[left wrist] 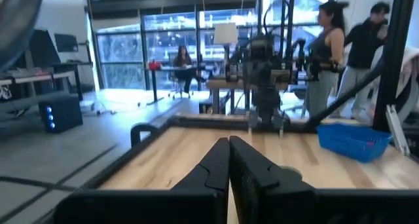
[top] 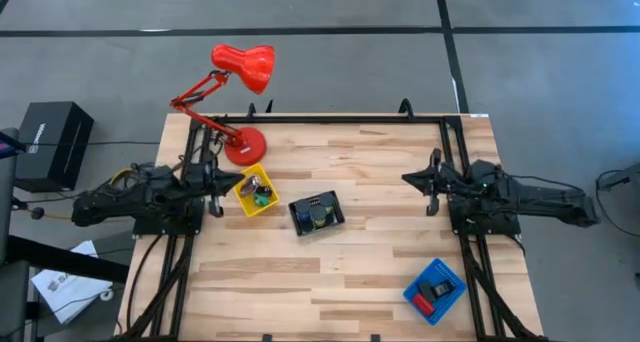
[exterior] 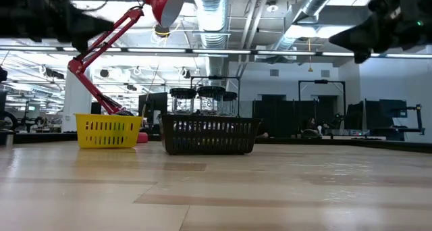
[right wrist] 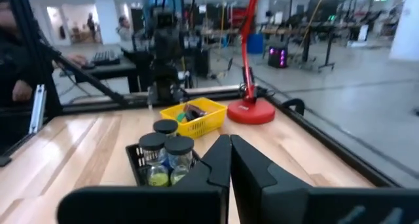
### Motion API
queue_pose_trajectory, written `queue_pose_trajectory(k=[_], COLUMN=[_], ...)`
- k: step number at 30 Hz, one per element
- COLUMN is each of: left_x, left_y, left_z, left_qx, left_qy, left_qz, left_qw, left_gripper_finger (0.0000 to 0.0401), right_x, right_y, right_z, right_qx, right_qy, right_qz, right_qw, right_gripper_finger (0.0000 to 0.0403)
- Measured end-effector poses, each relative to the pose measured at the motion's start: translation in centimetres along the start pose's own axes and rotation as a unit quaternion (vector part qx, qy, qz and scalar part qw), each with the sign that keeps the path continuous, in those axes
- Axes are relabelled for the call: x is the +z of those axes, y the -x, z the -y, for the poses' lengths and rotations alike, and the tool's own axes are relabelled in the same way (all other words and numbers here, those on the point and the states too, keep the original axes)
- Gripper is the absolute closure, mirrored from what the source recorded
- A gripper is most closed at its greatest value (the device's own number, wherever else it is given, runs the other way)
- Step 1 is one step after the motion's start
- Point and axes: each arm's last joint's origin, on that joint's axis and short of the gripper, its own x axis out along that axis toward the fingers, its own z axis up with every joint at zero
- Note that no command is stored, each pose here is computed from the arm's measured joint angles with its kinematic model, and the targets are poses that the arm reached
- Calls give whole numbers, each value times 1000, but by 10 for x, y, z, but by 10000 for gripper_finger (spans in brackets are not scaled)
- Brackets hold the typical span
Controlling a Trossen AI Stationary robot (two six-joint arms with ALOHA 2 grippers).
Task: Pick & Place Office items
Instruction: Return to Home Position
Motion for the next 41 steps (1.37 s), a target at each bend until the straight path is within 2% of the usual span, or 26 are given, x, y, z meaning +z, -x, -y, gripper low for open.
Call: queue_pose_trajectory(k=[6, 13, 16, 20, 41], left_x=[-16, -16, -16, -17, -28], left_y=[-3, -3, -4, -5, -12], left_z=[1, 1, 1, 2, 3], left_qx=[2, 0, 0, -1, -1], left_qy=[-2, 19, 29, 29, 21], left_qz=[30, 30, 27, 22, -36], left_qw=[1000, 999, 999, 999, 999], left_gripper_finger=[400, 400, 400, 400, 399], right_x=[-17, -34, -33, -35, -35], right_y=[10, 5, 5, 5, 5], right_z=[1, 3, 3, 3, 3], right_qx=[-1, -25, -31, -29, -29], right_qy=[4, 14, 15, 0, -1], right_qz=[39, 3, 19, 15, 14], right_qw=[999, 1000, 999, 999, 999], right_gripper_finger=[402, 402, 402, 402, 401])
